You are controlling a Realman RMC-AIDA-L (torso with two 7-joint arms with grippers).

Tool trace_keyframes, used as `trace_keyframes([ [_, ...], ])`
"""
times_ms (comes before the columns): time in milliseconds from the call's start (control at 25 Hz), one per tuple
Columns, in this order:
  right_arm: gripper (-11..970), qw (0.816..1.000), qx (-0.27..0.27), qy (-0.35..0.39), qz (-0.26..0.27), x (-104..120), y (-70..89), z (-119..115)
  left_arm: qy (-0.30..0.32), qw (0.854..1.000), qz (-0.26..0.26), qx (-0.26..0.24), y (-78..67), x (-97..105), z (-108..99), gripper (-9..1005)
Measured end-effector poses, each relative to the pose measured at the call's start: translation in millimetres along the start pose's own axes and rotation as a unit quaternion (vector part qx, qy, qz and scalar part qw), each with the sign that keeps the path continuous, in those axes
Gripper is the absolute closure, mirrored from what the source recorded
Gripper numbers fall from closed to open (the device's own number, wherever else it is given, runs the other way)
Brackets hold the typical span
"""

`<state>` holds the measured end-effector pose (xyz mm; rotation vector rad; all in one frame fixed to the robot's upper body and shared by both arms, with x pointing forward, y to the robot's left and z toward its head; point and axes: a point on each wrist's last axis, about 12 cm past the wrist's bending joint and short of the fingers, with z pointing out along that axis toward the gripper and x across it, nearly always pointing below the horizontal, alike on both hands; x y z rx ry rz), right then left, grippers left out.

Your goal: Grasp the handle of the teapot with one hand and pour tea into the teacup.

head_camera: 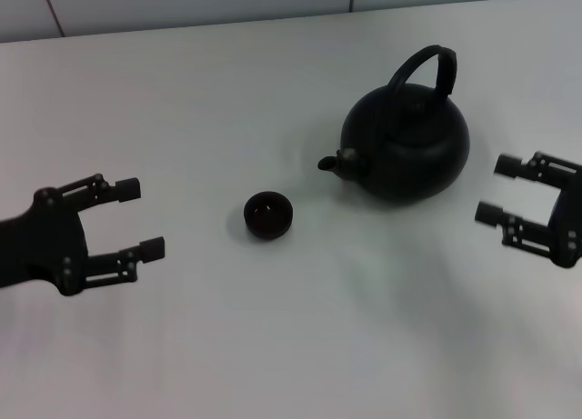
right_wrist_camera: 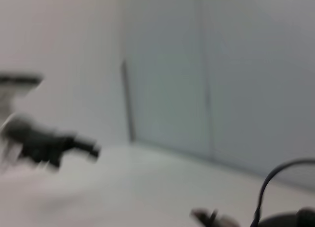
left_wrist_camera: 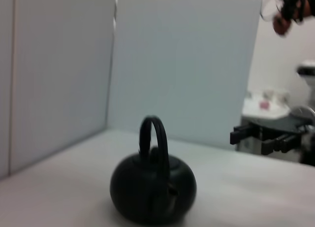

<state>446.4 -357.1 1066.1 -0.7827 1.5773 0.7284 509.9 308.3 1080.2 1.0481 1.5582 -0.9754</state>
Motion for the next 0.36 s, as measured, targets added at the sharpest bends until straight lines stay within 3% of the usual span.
trace_keyframes([
  [160, 299, 0.994, -0.056, 0.093, -0.004, -17.5, -19.4, 7.2, 0.056, 0.998, -0.016, 0.025, 16.5, -16.9, -1.6, 166],
  [240, 299, 0.991, -0.068, 0.112, -0.005, -20.6, -23.5, 9.9, 0.056, 0.998, -0.016, 0.025, 16.5, -16.9, -1.6, 166],
  [280, 299, 0.988, -0.078, 0.13, -0.006, -22.3, -25.8, 12.0, 0.094, 0.994, -0.028, 0.04, 21.3, -21.8, 0.5, 166],
  [360, 299, 0.982, -0.096, 0.162, -0.019, -28.4, -31.4, 16.9, 0.109, 0.992, -0.029, 0.048, 22.8, -23.3, 2.8, 166],
])
